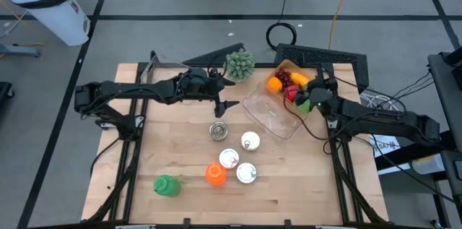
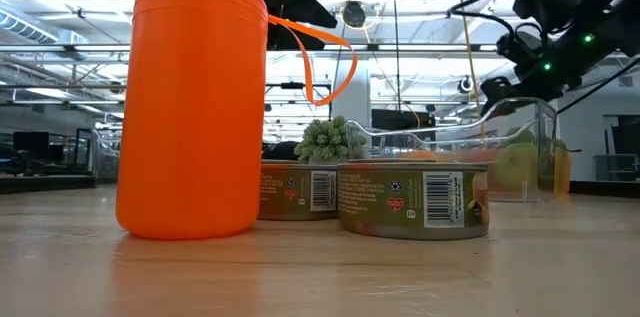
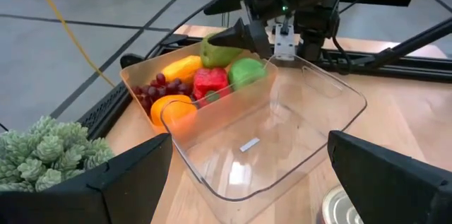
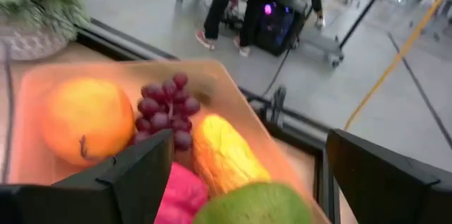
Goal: Pick & Place Food Item
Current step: Put the green tumbler into the left transparent bin
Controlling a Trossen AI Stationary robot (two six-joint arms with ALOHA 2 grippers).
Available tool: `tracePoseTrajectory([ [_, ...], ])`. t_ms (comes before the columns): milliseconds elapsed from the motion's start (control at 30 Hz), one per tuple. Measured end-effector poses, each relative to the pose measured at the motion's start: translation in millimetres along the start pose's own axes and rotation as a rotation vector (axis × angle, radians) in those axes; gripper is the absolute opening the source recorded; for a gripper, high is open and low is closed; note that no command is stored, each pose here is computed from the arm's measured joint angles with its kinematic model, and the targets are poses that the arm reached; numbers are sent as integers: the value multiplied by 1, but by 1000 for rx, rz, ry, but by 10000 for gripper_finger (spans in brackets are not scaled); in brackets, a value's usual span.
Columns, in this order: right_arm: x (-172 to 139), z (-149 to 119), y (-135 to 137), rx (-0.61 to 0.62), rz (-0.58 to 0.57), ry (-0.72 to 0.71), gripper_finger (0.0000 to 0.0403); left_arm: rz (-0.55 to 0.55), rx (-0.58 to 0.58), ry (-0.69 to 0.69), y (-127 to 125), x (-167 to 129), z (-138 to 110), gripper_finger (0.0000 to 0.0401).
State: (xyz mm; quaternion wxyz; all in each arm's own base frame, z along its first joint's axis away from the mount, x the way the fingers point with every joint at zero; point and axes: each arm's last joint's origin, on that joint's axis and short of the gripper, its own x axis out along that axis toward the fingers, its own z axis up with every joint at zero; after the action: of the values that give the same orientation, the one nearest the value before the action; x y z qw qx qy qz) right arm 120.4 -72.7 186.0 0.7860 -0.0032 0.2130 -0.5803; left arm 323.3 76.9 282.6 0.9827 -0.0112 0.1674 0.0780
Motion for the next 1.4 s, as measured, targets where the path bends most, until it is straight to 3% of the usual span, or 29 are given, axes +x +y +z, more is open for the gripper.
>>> tracePoseTrajectory([
  [100, -1, 4, 1, 34, 17, -28, 353, 0, -2, 0, 0, 0, 0, 390],
  [267, -1, 8, 6, 70, 168, -48, 354, 0, -16, 8, 0, 0, -1, 390],
  [633, -15, 32, 23, 129, 875, -229, 354, -11, -50, 18, 0, 0, -2, 390],
  [767, -20, 38, 24, 134, 1030, -299, 354, -47, -82, 31, -2, -3, -1, 390],
  [1000, -22, 39, 25, 98, 1078, -331, 354, -95, -94, 36, -25, -30, 11, 390],
  [1267, -19, 35, 27, 61, 1073, -290, 354, 149, 19, 223, -85, -75, 7, 390],
  [1333, -18, 35, 28, 56, 1073, -289, 354, 122, -25, 255, -102, -92, 14, 390],
  [1400, -18, 34, 29, 48, 1072, -288, 354, 58, -143, 339, -116, -108, 17, 390],
])
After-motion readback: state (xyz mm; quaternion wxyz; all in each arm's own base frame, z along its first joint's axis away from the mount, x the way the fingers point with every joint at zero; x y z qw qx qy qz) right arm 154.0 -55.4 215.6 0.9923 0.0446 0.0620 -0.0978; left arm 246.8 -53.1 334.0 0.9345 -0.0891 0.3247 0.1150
